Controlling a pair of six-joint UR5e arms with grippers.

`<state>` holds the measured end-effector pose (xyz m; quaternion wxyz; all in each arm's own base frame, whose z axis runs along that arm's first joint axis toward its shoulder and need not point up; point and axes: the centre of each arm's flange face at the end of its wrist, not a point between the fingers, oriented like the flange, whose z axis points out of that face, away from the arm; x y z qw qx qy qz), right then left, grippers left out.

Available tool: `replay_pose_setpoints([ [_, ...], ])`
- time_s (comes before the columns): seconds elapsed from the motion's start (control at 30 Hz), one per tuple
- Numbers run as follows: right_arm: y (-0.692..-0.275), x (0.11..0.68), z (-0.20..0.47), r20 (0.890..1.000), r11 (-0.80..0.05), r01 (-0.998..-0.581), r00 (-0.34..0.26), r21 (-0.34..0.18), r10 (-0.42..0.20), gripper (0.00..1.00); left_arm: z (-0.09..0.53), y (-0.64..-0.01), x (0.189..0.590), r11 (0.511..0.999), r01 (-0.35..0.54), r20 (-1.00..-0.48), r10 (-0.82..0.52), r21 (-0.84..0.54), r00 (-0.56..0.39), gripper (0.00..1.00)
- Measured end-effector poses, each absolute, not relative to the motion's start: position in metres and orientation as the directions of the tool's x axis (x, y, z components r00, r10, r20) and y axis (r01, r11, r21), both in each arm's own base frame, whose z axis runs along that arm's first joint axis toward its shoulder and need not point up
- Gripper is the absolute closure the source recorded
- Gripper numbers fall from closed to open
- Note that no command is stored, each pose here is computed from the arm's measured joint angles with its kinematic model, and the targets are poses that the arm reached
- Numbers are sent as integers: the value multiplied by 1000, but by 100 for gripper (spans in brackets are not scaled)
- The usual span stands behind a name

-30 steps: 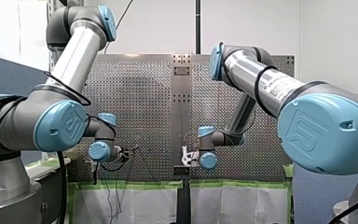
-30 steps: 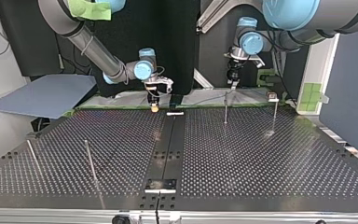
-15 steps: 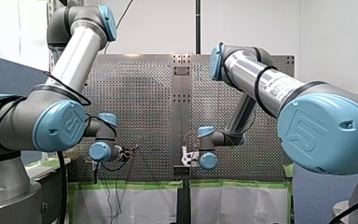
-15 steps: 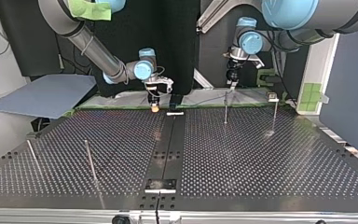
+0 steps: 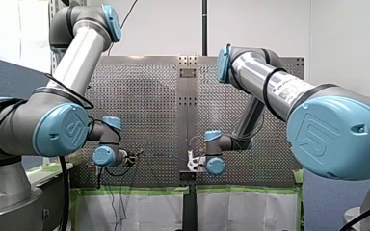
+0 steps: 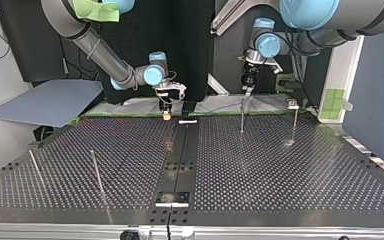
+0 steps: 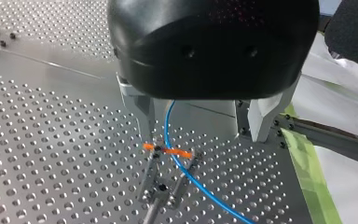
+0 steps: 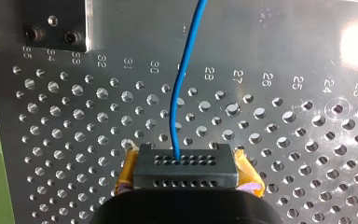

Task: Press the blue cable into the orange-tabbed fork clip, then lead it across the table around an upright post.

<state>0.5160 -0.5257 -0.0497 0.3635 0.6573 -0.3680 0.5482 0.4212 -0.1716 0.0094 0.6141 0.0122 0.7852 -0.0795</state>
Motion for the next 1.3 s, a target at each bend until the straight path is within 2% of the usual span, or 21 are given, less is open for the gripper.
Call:
replay_pose_setpoints([
  [0.3,-526,516,-50,988,-464,-883,128,74,-85,100,27,-188,420,985,140,-976,-73,-104,-206,0],
  [0.63,-526,515,-50,988,-466,-882,128,74,-85,100,31,-215,411,978,134,-970,-133,-162,-206,0],
  [1.3,-527,515,-50,988,-472,-879,126,72,-84,100,54,-263,442,972,113,-962,-178,-204,-209,0],
])
